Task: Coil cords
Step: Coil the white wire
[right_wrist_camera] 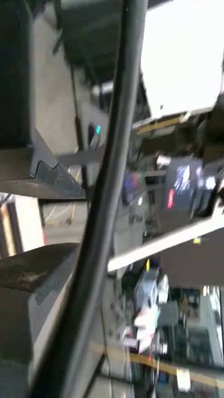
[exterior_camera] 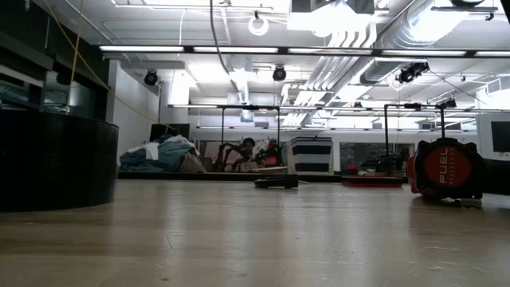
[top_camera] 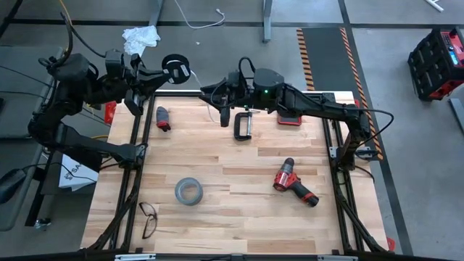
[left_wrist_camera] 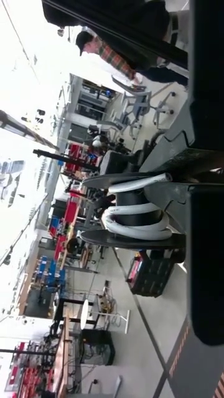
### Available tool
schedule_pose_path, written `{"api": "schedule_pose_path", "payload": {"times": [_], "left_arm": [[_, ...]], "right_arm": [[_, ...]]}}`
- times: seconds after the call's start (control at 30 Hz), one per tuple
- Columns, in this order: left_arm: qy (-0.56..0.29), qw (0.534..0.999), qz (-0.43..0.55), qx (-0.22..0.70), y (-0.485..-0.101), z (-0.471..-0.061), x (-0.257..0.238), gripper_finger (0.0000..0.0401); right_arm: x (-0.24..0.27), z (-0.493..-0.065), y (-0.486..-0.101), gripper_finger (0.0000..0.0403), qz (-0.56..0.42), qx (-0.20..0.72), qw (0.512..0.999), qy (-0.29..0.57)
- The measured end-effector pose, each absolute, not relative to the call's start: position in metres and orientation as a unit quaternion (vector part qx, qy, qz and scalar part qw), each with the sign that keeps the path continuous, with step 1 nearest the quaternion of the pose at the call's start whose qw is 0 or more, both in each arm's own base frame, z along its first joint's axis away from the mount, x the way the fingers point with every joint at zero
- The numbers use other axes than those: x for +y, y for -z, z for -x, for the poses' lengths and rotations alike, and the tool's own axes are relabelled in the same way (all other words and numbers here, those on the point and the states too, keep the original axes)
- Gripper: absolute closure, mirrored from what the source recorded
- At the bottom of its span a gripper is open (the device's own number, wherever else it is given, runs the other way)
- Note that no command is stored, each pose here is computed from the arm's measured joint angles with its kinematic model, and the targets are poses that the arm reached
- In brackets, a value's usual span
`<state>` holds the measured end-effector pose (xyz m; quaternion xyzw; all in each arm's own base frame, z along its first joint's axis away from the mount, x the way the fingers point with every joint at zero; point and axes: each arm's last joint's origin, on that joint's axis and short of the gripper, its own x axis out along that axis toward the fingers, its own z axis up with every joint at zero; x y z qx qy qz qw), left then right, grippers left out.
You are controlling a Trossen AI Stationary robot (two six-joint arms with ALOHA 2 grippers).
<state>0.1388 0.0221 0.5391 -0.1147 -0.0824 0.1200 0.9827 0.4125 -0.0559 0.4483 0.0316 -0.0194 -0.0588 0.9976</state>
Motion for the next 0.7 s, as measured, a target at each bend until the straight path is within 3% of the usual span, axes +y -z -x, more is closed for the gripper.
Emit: {"api": "schedule_pose_path", "payload": {"times": [0.17,0.7], "left_arm": [[-0.119,0.983,0.115,-0.082,-0.539,-0.140,0.022,0.0396],[-0.119,0.983,0.115,-0.084,-0.539,-0.140,0.022,0.0396]], "right_arm": [[-0.059,-0.412,-0.442,0.0283,-0.006,0.015,0.994,0.109],[-0.062,-0.413,-0.435,0.0283,-0.009,0.042,0.989,0.141]]}}
